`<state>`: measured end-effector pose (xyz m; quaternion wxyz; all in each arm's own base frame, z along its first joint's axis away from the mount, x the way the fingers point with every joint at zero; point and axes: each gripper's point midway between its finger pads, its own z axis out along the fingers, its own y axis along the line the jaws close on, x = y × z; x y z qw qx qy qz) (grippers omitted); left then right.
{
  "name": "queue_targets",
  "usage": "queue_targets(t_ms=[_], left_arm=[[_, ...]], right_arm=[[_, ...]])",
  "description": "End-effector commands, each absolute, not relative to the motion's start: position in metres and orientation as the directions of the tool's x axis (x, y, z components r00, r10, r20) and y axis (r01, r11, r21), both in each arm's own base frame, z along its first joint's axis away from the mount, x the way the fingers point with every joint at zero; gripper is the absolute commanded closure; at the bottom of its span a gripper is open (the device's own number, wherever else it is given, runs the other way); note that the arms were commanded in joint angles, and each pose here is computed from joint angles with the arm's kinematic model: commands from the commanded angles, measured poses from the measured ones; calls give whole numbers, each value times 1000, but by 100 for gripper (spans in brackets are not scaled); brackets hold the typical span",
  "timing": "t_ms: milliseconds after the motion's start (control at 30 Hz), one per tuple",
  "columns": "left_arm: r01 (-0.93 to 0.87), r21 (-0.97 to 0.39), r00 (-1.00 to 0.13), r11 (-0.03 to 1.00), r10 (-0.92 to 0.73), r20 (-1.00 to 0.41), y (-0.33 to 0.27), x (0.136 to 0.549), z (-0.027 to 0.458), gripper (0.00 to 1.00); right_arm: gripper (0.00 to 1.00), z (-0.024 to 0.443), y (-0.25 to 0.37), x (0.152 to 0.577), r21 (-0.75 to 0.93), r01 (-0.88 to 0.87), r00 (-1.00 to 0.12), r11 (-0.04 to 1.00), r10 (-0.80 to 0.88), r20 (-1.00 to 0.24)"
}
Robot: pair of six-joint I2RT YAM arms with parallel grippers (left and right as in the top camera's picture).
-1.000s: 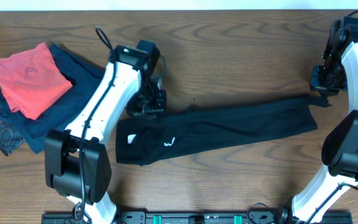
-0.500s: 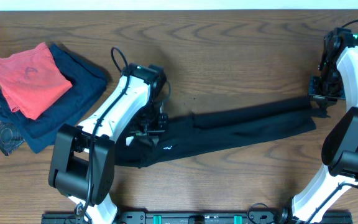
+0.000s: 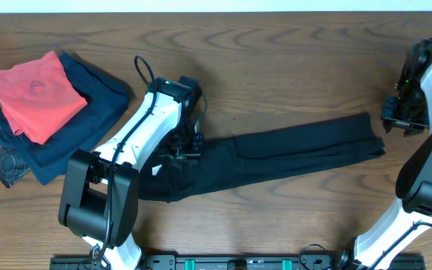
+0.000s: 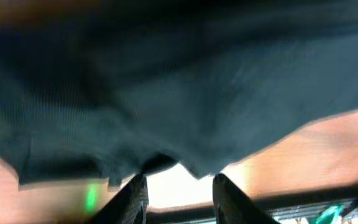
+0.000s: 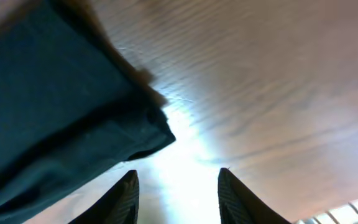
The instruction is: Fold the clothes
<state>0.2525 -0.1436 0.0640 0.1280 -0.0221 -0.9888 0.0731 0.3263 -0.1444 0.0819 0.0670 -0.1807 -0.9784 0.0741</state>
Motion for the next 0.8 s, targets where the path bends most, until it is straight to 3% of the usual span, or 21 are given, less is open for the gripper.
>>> queue_targets(t_ms=[0,133,267,467,600,767], left_arm=[[-4,-160,-978,987,29,207,-152,260,69,60],[3,-152,-979,988,34,201,-156,258,60,58],[-48,-135,-975,990,-17,221,-155,250,45,57],[-80,-103,-961,991,-50,271,-146,231,26,51],[-80,-103,-962,991,-49,269,-145,230,23,48],[-79,-104,-967,991,-51,248,-143,237,24,45]], right_arm=[[58,65,-128,322,13,296,-946,955,292,143],[47,45,-116,322,162,251,-965,954,233,119],[32,18,-120,316,166,249,-967,954,235,99],[30,-6,-103,314,258,248,-969,934,238,68],[48,-8,-90,313,322,215,-976,922,208,57],[95,-7,-96,314,310,221,-975,925,216,51]])
